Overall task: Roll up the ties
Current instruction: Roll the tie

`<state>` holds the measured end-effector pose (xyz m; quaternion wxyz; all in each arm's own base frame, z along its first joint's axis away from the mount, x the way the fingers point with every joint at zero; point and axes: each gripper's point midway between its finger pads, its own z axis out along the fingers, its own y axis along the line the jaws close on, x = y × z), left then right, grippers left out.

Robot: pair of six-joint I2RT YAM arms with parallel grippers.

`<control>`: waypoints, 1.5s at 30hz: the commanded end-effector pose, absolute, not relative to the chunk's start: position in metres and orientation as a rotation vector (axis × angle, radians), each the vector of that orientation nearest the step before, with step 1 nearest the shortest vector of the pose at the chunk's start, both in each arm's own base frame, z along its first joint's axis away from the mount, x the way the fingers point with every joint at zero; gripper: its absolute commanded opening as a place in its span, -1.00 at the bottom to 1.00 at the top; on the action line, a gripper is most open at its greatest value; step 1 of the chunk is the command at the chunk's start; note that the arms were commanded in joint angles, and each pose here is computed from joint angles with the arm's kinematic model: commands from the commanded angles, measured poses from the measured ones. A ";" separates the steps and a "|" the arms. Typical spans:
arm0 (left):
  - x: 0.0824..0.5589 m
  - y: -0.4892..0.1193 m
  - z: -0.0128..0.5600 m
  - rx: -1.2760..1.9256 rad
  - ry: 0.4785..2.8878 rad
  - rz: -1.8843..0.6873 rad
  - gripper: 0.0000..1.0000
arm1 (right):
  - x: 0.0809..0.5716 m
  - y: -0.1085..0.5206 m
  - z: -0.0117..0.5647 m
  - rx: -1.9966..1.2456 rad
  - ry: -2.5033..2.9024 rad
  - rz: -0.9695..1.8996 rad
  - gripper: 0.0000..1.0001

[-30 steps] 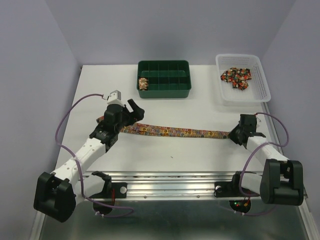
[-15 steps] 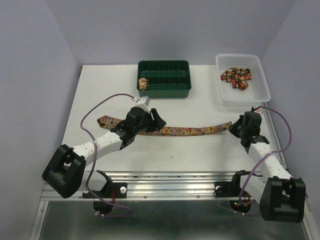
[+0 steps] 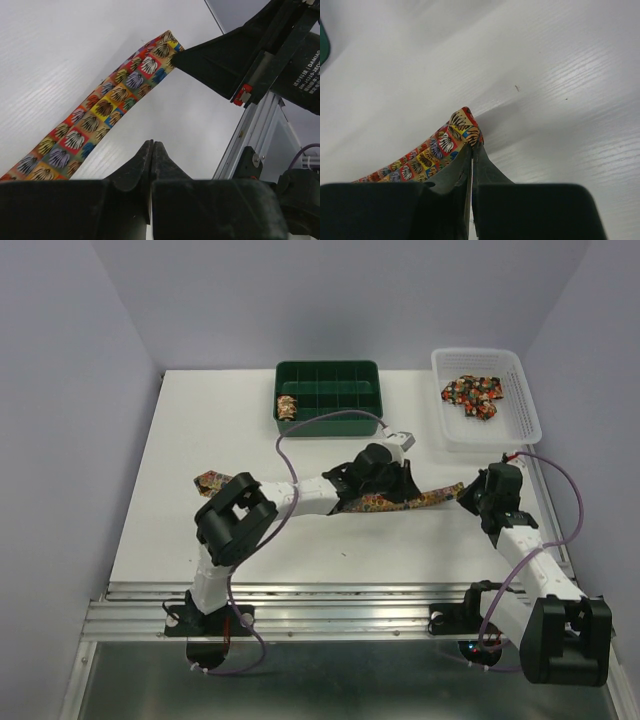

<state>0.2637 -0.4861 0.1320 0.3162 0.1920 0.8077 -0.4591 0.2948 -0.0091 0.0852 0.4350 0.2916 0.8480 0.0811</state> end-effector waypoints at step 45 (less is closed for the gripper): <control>0.291 -0.575 0.067 0.387 2.244 -0.994 -1.00 | 0.282 0.072 0.064 0.544 2.234 0.381 -0.99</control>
